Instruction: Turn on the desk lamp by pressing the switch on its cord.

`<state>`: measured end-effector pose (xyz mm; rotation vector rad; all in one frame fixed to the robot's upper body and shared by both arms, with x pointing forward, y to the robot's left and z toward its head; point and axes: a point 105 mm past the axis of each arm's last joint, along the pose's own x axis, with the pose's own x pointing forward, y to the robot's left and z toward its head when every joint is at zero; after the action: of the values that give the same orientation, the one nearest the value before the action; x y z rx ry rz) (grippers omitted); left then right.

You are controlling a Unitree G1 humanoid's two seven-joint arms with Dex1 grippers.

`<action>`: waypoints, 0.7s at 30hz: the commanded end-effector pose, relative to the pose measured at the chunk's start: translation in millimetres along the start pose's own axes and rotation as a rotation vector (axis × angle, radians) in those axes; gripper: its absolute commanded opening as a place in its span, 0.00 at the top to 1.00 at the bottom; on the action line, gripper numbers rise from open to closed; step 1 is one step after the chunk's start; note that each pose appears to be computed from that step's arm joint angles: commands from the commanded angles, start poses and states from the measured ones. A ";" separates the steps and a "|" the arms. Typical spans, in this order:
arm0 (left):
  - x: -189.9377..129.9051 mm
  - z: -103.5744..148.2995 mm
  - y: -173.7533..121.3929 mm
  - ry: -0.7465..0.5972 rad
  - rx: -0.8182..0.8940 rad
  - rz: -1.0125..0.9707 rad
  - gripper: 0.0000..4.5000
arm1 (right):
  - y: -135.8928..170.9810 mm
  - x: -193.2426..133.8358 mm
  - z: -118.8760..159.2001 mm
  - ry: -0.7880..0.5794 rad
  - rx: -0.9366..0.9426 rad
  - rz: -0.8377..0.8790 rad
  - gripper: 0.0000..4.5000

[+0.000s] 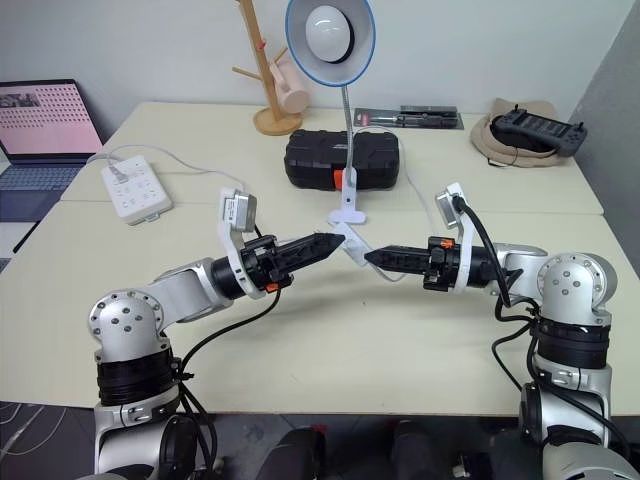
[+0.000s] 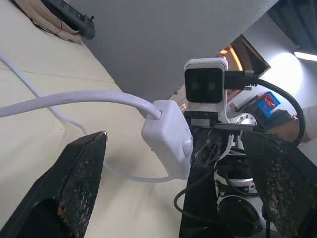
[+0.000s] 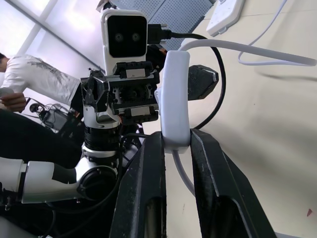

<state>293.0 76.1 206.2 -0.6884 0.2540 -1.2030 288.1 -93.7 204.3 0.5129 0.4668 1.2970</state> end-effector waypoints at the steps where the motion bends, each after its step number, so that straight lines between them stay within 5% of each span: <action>1: 4.3 6.8 -11.0 -0.023 0.025 -0.049 0.08 | 11.9 -1.8 11.1 -0.027 -0.043 0.037 0.92; 18: 5.2 1.1 -12.2 0.001 0.025 -0.074 0.81 | 17.4 0.1 12.9 -0.044 -0.036 0.054 0.92; 21: 4.4 1.0 -12.3 0.002 0.027 -0.076 0.88 | 17.9 0.4 11.7 -0.041 -0.034 0.055 0.92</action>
<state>289.1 72.0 211.4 -0.6986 0.2267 -1.2552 284.2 -90.5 211.3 0.5406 0.4495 1.3154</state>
